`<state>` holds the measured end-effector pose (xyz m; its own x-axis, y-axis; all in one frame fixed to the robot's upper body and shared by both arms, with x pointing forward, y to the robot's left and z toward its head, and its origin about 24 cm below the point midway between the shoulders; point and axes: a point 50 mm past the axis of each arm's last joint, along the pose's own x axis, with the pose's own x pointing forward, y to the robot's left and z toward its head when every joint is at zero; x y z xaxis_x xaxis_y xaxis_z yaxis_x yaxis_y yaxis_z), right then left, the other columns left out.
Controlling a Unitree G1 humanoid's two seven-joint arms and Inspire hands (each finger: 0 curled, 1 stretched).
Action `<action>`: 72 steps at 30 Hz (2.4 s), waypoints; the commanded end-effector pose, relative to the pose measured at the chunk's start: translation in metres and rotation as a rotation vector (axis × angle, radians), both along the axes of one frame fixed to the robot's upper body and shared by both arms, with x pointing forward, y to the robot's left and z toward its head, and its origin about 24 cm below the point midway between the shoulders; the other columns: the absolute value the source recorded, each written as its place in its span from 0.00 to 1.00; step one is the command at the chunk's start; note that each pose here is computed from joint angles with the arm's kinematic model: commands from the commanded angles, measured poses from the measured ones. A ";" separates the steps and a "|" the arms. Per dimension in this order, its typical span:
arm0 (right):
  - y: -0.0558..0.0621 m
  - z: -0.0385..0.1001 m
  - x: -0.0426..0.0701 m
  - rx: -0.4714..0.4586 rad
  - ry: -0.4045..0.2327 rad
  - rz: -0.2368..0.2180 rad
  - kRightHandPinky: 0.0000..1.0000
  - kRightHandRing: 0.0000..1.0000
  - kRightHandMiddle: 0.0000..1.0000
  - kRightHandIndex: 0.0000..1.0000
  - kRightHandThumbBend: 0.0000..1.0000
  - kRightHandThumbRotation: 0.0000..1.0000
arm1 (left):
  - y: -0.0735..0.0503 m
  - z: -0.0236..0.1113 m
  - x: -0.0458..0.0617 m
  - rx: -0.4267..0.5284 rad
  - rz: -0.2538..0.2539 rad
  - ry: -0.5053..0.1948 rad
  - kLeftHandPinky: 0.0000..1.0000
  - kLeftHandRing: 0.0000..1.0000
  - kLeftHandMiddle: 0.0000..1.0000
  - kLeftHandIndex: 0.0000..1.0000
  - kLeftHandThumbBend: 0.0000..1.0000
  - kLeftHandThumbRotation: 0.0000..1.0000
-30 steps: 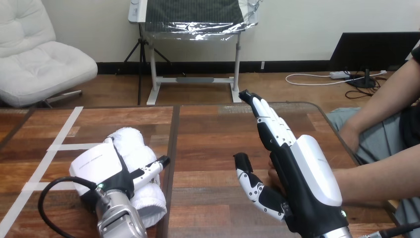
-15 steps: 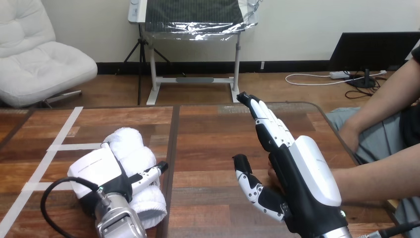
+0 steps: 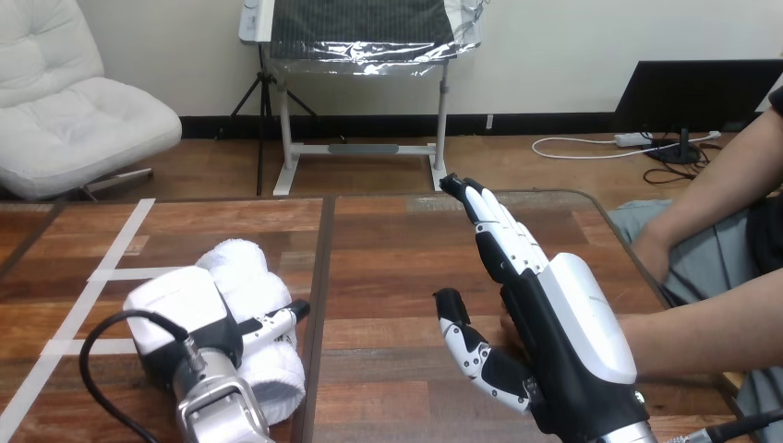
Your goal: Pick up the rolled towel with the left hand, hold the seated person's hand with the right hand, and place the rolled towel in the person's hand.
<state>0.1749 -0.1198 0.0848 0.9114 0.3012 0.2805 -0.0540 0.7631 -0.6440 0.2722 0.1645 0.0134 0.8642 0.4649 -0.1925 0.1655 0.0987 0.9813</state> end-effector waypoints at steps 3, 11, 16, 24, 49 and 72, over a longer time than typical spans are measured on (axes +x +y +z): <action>-0.002 0.020 0.003 0.023 -0.085 0.002 1.00 1.00 1.00 0.97 0.08 0.00 | -0.001 -0.003 0.002 0.028 -0.022 0.012 0.27 0.30 0.38 0.70 0.83 0.73; -0.002 0.020 0.003 0.025 -0.078 0.001 1.00 1.00 1.00 0.97 0.07 0.00 | -0.002 -0.002 0.001 -0.015 -0.042 -0.020 0.21 0.24 0.32 0.59 0.76 0.42; -0.003 0.021 0.003 0.016 -0.081 0.001 1.00 1.00 1.00 0.97 0.07 0.00 | -0.003 -0.002 0.000 -0.014 -0.056 -0.048 0.19 0.23 0.31 0.55 0.74 0.25; -0.003 0.021 0.003 0.007 -0.080 0.002 1.00 1.00 1.00 0.97 0.08 0.00 | -0.004 -0.002 -0.001 -0.013 -0.069 -0.086 0.18 0.22 0.29 0.51 0.74 0.04; -0.004 0.022 0.005 0.006 -0.088 0.007 1.00 1.00 0.98 0.94 0.08 0.00 | -0.005 -0.003 -0.002 -0.050 -0.094 -0.186 0.18 0.21 0.28 0.48 0.77 0.00; -0.004 0.021 0.006 0.010 -0.088 0.006 1.00 1.00 0.97 0.93 0.07 0.00 | -0.002 -0.010 -0.006 -0.224 -0.214 -0.411 0.17 0.20 0.28 0.52 0.74 0.00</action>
